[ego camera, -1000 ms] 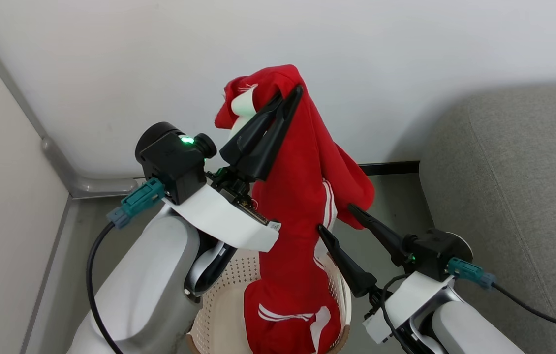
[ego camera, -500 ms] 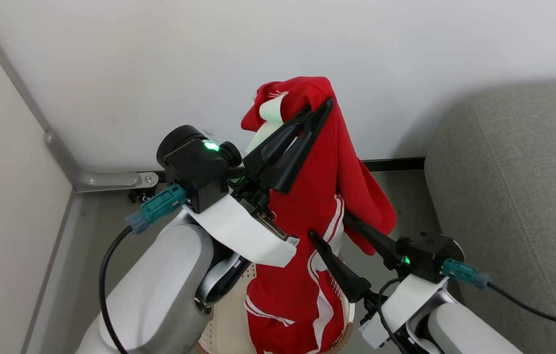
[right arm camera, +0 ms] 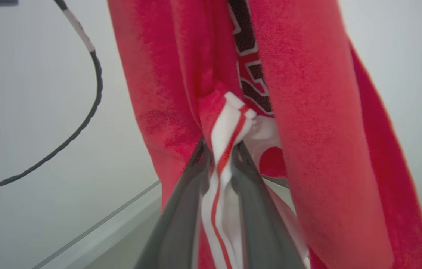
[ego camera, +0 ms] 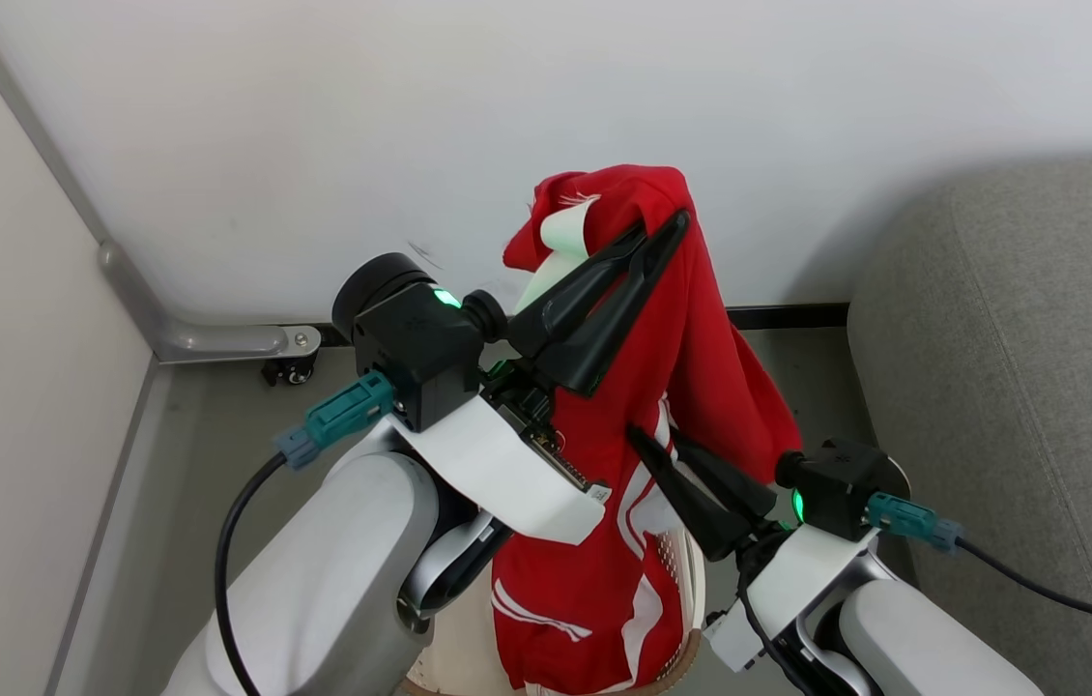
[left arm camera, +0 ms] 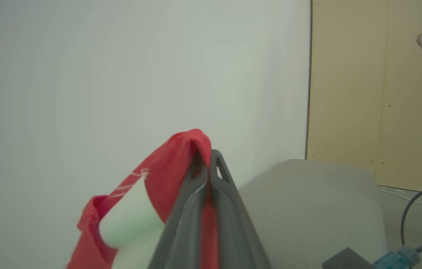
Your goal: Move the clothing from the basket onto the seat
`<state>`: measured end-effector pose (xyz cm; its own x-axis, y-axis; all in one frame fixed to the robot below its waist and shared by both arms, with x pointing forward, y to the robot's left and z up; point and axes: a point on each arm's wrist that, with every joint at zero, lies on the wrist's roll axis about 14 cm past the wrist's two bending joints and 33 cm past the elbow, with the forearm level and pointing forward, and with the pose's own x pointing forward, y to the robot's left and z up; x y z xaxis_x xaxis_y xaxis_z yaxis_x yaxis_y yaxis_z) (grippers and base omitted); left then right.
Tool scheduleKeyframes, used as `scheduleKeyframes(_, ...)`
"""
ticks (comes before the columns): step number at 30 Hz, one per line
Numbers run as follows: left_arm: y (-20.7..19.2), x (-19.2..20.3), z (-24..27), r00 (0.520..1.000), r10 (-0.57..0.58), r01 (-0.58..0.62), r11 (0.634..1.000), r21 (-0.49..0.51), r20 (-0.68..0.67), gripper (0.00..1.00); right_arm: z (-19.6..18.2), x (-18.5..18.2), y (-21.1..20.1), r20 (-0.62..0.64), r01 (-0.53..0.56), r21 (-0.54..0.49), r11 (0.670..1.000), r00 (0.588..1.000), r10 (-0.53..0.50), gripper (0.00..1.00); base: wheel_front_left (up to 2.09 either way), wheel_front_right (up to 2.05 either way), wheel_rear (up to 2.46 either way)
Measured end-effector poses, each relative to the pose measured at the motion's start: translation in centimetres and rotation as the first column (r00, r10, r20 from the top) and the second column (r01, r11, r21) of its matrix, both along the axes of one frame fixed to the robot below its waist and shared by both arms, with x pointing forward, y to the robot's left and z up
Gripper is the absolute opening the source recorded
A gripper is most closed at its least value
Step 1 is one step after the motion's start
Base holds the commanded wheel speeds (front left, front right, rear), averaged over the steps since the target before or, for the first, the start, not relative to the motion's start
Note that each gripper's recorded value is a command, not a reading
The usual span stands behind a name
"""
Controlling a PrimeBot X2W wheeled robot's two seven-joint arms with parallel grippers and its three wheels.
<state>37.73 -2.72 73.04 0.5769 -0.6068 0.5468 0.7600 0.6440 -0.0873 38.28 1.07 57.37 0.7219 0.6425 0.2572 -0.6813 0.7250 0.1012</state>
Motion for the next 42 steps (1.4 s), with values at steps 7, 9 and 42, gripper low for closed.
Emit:
scheduleKeyframes(7, 0.1, 0.3, -0.2, 1.0, 0.016, -0.016, 1.0, 0.005, -0.018, 0.0, -0.1, -0.1, 0.2, 0.0, -0.009, -0.006, 1.0, 1.0, 0.009, 0.0, 0.0, 0.0, 0.0)
scheduleKeyframes(9, 0.3, 0.6, -0.3, 0.999, 0.027, -0.027, 1.0, 0.002, -0.027, 0.0, 0.1, -0.1, 0.1, 0.001, -0.008, 0.001, 1.0, 1.0, 0.008, 0.0, 0.0, 0.0, 0.0)
scheduleKeyframes(42, 0.1, 2.3, -5.5, 0.98, 0.064, -0.046, 0.994, 0.095, -0.189, 1.0, 2.3, 2.1, -4.9, 0.047, 0.134, 0.047, 0.99, 0.99, -0.136, 0.0, 0.0, 0.0, 0.0)
